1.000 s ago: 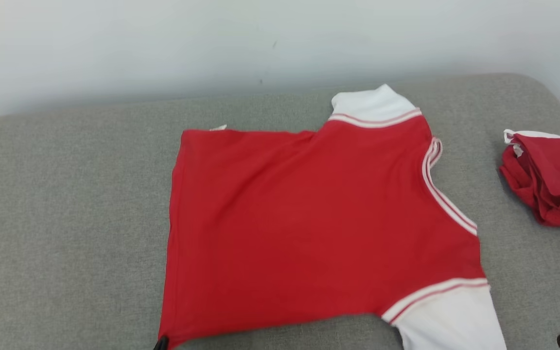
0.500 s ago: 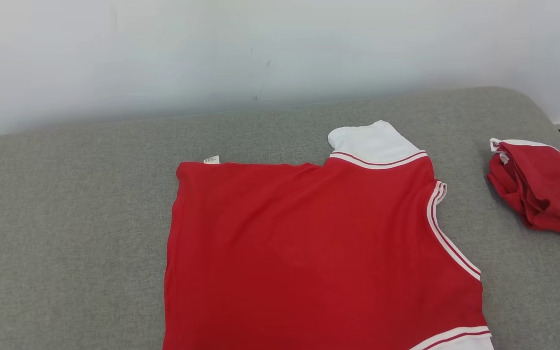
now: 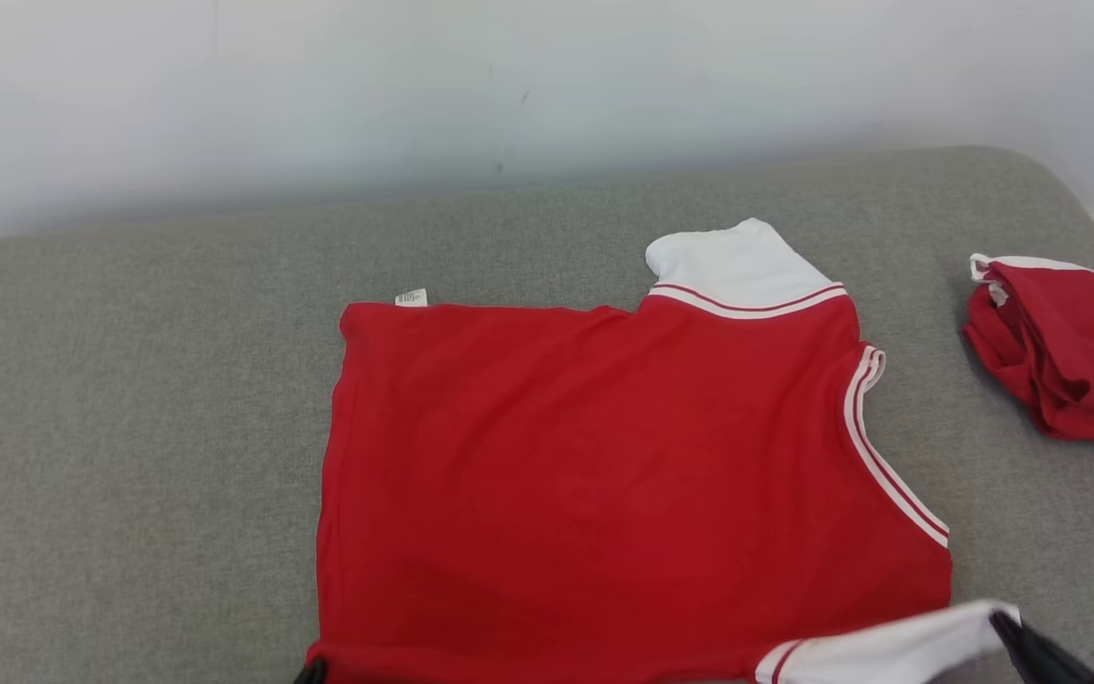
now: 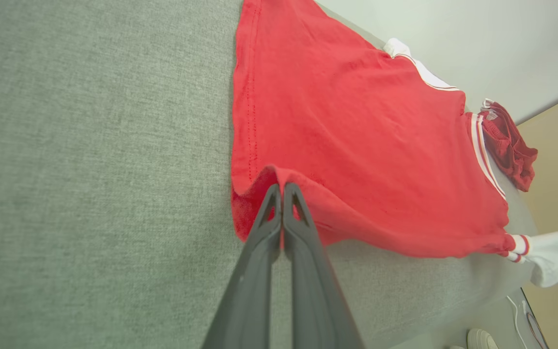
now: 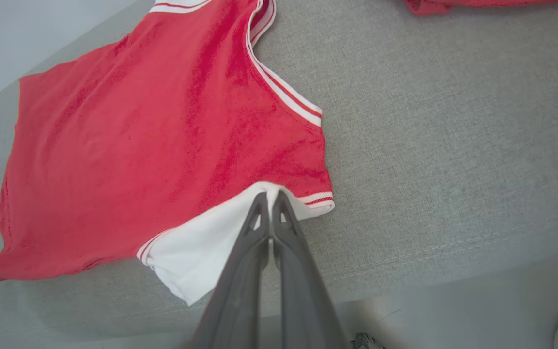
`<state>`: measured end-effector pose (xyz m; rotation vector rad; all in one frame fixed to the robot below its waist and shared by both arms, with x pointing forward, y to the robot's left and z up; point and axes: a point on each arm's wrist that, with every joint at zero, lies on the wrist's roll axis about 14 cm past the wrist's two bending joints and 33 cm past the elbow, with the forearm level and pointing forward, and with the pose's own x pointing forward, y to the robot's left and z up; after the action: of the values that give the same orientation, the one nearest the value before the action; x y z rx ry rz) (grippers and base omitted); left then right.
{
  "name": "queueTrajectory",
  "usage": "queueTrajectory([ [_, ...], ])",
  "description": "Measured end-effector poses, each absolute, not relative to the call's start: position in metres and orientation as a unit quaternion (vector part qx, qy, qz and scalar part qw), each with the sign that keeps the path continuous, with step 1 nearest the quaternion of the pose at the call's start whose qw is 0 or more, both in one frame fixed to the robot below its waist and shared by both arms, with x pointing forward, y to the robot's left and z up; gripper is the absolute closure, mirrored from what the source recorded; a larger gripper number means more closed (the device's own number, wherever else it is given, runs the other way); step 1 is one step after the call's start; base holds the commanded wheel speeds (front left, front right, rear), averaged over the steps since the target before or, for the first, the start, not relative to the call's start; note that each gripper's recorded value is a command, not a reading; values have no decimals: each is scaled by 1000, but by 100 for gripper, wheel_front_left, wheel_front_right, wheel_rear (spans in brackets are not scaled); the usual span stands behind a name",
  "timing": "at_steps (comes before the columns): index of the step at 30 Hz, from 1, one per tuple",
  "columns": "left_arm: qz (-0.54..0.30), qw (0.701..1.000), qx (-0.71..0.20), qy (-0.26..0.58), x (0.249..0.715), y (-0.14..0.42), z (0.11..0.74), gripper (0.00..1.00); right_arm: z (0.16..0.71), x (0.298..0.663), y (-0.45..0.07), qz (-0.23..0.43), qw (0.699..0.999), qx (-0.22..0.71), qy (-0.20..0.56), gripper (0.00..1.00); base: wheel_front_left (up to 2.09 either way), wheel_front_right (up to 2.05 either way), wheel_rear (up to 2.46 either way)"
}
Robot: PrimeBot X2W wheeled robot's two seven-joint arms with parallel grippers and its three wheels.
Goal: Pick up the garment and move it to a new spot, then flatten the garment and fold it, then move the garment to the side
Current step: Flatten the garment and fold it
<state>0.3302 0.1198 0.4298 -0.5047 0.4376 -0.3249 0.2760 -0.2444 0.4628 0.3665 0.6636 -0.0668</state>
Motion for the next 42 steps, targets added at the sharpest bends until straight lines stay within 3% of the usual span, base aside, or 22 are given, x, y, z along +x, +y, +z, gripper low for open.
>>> queueTrajectory([
  [8,-168,935,-248,191,366,105,442,100,486,334,-237,7,961,146,234,100,0,0,0],
  [24,-117,954,-212,178,413,113,427,100,489,410,-229,50,981,90,164,100,0,0,0],
  [42,-100,960,-202,169,431,119,421,100,479,443,-225,63,983,84,154,100,0,0,0],
])
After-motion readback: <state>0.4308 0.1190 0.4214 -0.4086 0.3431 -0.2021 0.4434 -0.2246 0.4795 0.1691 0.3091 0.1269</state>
